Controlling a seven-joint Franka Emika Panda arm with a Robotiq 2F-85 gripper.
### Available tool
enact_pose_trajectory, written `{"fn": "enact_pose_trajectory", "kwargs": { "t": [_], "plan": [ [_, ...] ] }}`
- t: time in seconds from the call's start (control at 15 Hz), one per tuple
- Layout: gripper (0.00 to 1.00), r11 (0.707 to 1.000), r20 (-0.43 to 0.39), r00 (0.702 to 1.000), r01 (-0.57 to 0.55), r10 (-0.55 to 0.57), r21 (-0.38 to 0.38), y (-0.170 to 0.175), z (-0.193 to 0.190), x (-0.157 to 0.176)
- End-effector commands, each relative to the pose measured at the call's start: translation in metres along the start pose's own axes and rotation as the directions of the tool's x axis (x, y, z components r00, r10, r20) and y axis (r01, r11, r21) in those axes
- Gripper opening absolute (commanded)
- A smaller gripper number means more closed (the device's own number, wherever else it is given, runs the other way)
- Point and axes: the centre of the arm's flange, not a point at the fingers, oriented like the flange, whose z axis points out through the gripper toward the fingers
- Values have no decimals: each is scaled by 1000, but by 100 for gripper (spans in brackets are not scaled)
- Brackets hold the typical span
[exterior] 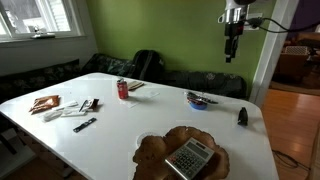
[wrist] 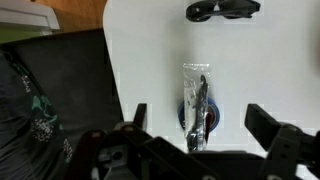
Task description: Pick up the black object inside a plastic wrapper from the red toy cart top and put it in the wooden bowl
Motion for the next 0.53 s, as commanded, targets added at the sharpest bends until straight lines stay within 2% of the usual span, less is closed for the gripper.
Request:
{"fn": "enact_pose_trajectory", "kwargs": {
  "t": [0.0,0.2,0.47],
  "plan": [
    [100,997,83,994,64,-66,33,0,61,76],
    [100,995,135,986,97,-101,32,-24,121,109],
    [100,993,157,981,113,-118,37,-43,172,125]
  ]
}}
